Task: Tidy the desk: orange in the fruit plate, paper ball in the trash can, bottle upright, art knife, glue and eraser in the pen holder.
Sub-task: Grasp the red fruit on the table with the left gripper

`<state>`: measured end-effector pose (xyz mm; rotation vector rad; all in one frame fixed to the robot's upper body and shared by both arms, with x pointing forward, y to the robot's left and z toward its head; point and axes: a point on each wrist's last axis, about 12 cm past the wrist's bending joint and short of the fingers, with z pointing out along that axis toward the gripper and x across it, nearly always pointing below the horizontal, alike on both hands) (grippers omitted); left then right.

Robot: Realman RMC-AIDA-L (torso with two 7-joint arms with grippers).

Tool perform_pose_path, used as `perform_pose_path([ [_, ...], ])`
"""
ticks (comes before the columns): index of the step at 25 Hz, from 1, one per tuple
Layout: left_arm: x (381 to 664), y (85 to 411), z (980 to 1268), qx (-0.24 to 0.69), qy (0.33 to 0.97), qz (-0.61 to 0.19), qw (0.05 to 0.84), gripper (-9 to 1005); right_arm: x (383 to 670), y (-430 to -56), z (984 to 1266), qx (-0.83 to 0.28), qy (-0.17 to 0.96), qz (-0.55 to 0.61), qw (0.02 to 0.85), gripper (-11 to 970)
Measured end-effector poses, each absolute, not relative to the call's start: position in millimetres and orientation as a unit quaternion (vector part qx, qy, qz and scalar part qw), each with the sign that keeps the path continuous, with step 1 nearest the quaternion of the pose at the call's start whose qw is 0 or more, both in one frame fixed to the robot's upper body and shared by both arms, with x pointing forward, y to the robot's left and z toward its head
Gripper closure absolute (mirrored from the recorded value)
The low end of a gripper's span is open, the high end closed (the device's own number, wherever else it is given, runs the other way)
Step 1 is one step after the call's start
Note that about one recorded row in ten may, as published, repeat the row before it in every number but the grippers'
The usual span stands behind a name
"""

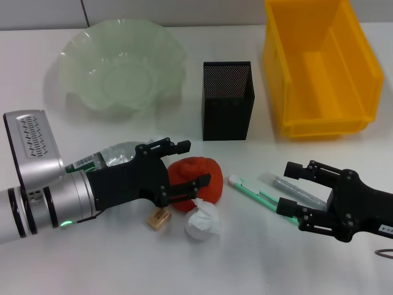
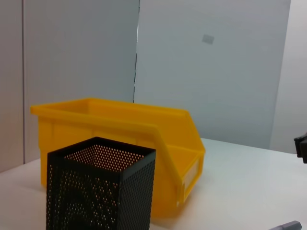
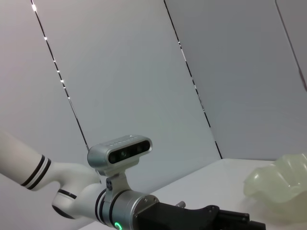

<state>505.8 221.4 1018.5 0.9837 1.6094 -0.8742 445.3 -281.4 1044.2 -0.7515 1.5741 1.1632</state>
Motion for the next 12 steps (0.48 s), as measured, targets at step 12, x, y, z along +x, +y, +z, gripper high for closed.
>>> perform_pose_path([
  [12,508.5,225.9,1013.1,0.392,0.690,-0.343,0.503,455,448.8,-278.1,1045.0,-0.311,0.647,0.486,0.498,186],
])
